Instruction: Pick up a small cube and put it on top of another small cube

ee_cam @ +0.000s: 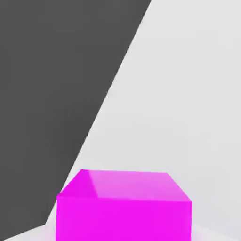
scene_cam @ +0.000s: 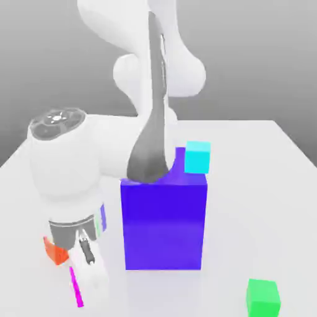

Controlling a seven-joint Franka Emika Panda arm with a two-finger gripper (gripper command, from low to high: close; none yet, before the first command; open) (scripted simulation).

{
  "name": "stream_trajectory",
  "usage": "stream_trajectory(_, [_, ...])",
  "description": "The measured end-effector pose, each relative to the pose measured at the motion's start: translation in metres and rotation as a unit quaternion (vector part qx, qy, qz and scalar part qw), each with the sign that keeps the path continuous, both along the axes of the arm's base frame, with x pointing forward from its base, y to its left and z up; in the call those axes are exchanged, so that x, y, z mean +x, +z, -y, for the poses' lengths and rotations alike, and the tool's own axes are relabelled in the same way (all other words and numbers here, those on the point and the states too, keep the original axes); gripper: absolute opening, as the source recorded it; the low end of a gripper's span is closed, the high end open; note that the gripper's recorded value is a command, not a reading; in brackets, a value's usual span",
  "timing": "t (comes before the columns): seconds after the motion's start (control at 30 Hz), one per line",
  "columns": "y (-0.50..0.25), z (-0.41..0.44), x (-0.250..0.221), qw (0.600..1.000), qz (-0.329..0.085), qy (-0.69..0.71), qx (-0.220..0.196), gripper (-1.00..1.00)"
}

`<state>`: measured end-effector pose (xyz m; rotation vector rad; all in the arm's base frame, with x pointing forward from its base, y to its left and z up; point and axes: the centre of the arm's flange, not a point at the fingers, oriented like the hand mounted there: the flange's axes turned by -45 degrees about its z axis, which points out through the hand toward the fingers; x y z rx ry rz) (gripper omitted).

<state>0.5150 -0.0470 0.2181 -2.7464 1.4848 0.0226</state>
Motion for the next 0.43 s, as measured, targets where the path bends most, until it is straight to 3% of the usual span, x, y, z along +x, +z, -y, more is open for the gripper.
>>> stream_trajectory(0.2, [0.011, -0.151, -0.018, 0.990, 0.004, 0.138, -0.005, -1.00])
stream_trajectory(0.3, [-0.023, -0.222, -0.033, 0.979, 0.005, 0.204, -0.010, -1.00])
stream_trajectory(0.33, [-0.033, -0.233, -0.037, 0.977, 0.005, 0.215, -0.011, 1.00])
stream_trajectory(0.43, [-0.033, -0.233, -0.037, 0.977, 0.005, 0.215, -0.011, 1.00])
